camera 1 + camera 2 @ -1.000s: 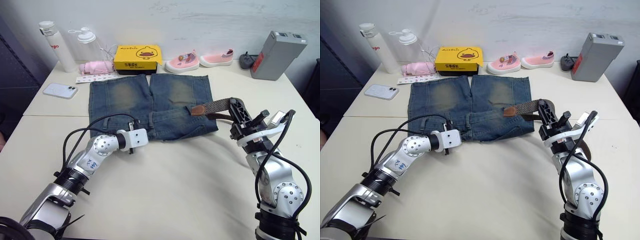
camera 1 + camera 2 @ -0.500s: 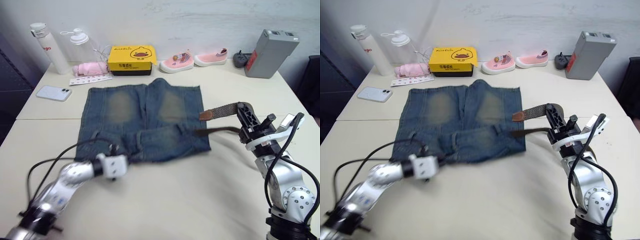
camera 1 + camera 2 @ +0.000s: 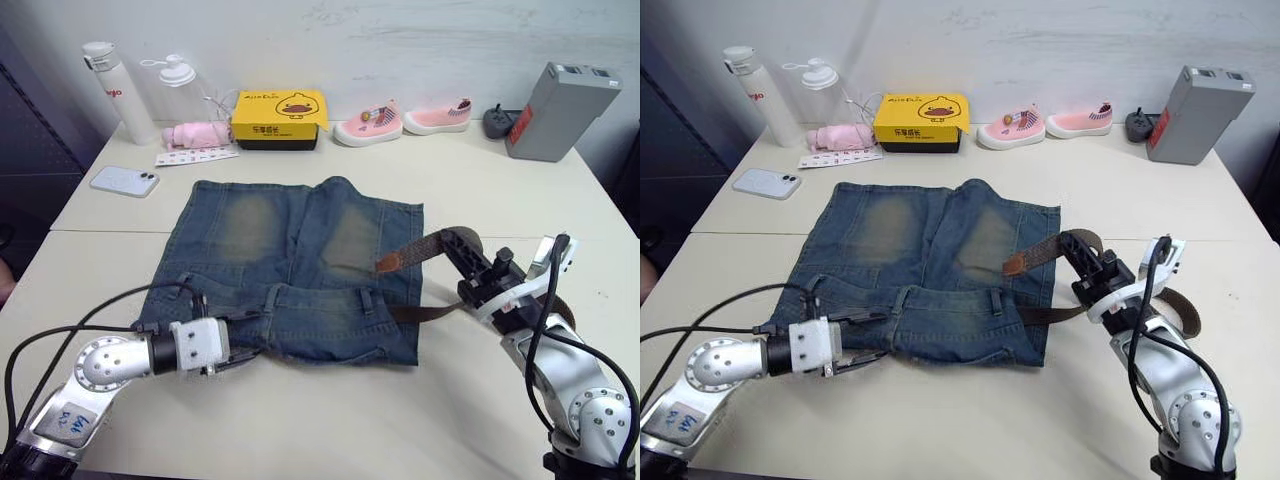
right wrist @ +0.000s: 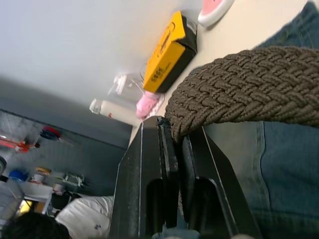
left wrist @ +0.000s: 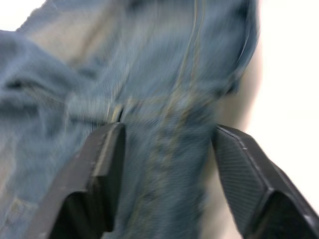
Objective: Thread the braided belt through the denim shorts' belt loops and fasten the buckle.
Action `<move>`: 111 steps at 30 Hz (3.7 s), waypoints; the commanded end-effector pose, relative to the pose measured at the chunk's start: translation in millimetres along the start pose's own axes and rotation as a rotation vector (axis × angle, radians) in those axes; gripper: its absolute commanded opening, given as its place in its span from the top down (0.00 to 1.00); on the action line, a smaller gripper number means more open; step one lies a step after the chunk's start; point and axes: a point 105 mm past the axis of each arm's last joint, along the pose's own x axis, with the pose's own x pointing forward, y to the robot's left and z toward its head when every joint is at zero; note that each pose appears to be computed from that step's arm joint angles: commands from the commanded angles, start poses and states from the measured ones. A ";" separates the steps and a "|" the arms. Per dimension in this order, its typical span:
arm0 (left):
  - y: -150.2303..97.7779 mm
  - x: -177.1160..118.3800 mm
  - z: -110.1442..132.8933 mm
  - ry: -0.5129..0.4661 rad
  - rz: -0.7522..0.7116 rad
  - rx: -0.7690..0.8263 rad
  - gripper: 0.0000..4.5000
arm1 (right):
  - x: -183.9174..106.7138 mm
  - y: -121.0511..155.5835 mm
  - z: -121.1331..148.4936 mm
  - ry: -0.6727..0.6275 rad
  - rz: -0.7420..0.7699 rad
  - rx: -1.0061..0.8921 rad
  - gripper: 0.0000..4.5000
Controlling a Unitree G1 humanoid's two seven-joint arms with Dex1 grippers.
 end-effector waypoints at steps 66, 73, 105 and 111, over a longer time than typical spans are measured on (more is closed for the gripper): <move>33.7 45.1 41.0 -0.199 -0.056 -0.176 0.35 | -4.3 -39.7 -77.3 0.176 -0.166 -0.631 1.00; 26.0 55.0 35.9 -0.154 -0.108 -0.057 0.35 | -0.2 -47.2 -114.7 0.360 -0.160 -0.623 1.00; 8.6 90.2 24.3 -0.118 -0.411 0.301 0.35 | -6.1 -71.5 -124.8 0.455 -0.327 -0.474 1.00; 20.4 101.0 34.0 -0.163 -0.301 0.386 0.35 | -5.8 -70.7 -126.6 0.455 -0.326 -0.470 1.00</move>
